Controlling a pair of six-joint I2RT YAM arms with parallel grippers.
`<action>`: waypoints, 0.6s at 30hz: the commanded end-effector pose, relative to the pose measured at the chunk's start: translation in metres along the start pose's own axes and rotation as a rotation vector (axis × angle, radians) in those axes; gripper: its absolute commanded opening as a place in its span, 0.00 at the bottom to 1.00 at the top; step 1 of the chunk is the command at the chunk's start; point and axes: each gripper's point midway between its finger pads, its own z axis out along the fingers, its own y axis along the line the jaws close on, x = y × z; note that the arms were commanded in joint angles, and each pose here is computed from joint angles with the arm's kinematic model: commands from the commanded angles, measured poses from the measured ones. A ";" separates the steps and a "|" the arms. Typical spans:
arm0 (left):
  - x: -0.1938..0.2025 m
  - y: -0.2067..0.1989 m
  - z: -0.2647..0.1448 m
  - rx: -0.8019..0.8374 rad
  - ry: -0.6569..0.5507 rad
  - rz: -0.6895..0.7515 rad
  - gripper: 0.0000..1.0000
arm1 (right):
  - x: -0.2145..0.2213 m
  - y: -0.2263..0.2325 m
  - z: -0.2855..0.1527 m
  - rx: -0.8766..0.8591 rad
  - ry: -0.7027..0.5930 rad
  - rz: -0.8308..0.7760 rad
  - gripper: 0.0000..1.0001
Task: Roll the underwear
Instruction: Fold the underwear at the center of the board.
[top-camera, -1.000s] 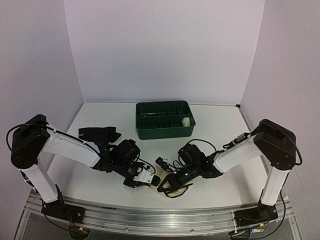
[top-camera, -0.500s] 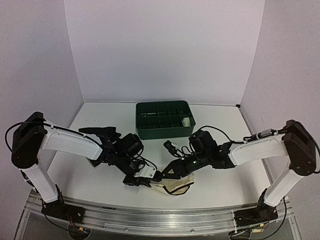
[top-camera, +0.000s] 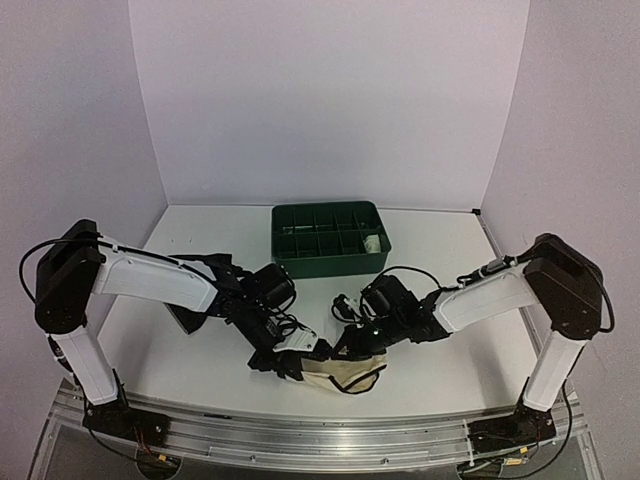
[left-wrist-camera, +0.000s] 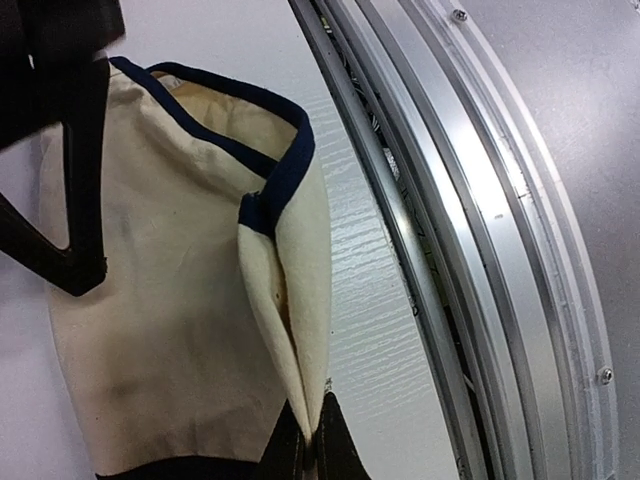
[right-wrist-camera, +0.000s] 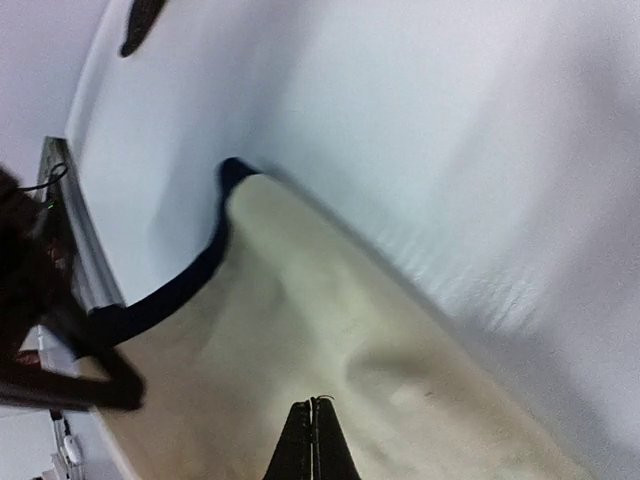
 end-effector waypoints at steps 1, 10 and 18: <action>-0.015 0.008 -0.011 0.051 -0.056 -0.112 0.00 | -0.001 -0.026 0.018 0.103 0.006 0.090 0.00; 0.000 0.033 -0.004 0.131 -0.037 -0.296 0.00 | 0.027 -0.037 0.027 0.094 0.096 0.122 0.00; 0.009 0.066 -0.001 0.062 -0.043 -0.353 0.00 | 0.022 -0.020 0.027 0.025 0.117 0.088 0.00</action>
